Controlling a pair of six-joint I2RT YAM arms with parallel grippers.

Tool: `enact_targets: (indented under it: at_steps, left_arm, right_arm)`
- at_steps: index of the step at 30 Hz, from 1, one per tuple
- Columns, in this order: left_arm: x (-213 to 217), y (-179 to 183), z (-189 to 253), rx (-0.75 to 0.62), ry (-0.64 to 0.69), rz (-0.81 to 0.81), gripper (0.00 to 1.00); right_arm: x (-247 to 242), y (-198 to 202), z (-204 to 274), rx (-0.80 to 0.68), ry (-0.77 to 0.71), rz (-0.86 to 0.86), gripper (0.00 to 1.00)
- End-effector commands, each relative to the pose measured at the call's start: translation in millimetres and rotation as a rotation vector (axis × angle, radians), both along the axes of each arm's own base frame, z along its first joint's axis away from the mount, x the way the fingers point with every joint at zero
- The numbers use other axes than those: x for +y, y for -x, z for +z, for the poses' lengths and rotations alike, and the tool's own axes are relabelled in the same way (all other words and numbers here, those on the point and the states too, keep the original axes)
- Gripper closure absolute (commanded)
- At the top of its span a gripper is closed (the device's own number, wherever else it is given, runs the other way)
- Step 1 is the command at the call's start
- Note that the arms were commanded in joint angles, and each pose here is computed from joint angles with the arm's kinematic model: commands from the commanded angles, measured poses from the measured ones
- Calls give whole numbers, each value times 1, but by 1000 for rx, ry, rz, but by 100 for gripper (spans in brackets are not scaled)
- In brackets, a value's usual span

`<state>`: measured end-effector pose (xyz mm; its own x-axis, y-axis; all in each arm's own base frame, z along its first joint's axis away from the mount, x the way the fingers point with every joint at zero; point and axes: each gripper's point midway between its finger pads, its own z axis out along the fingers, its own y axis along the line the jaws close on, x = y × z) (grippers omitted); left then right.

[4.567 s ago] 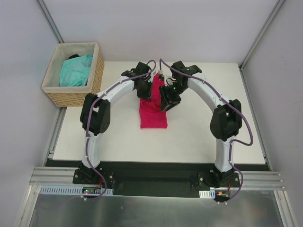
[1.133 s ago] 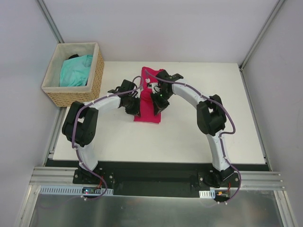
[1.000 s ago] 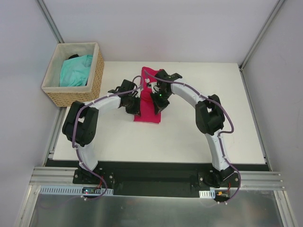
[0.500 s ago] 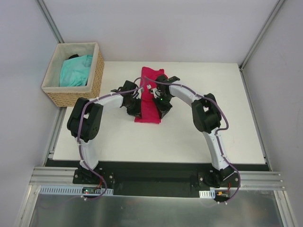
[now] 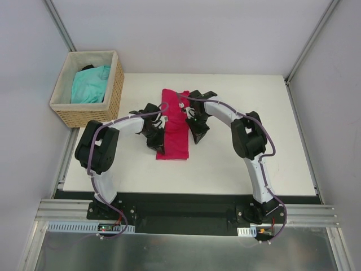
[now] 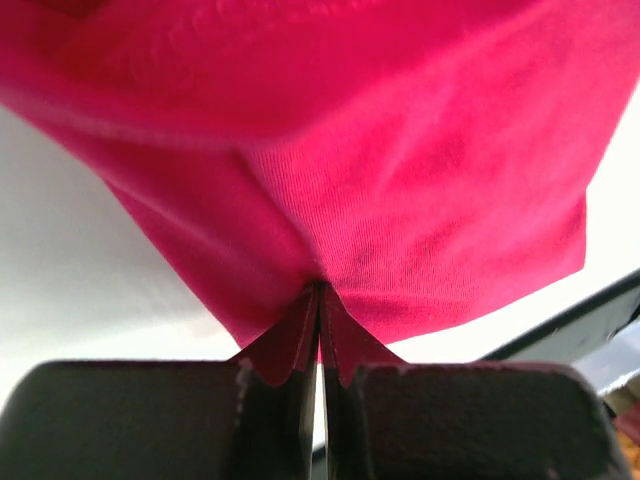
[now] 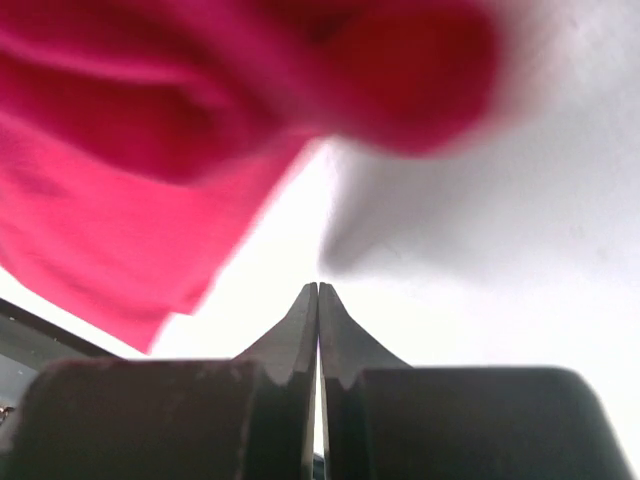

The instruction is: Fold and stack the t-shirts

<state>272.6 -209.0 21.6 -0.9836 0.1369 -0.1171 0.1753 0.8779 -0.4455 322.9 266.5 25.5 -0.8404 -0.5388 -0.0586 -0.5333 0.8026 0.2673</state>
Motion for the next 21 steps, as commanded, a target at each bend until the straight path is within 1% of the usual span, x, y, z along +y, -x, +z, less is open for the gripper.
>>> enact_targets:
  at_steps: [1,5,9,12,16,17,18,20,21]
  left_arm:
    - [21,58,15,123,-39,-51,100]
    - [27,76,32,135,-28,-63,100]
    - [32,81,38,124,-41,-74,100]
    - [33,76,42,101,-54,-72,100]
    - [30,57,61,16,-52,-70,100]
    - [26,47,70,-22,-40,-71,100]
    - [25,41,74,-41,-41,-73,100]
    - [17,22,85,-114,-14,-84,100]
    - [15,15,88,-145,-13,-90,100]
  right_arm:
    - [-16,-13,65,-140,27,-97,99]
    - [-19,-31,99,-234,-2,-154,99]
    - [-13,-40,111,-251,-47,-171,99]
    - [-10,-41,114,-250,-65,-170,99]
    - [-7,-40,116,-252,-83,-155,99]
    - [-5,-40,117,-255,-94,-146,99]
    - [0,-36,115,-236,-135,-112,99]
    - [11,-39,116,-244,-201,-86,99]
    - [19,-35,117,-222,-259,-64,99]
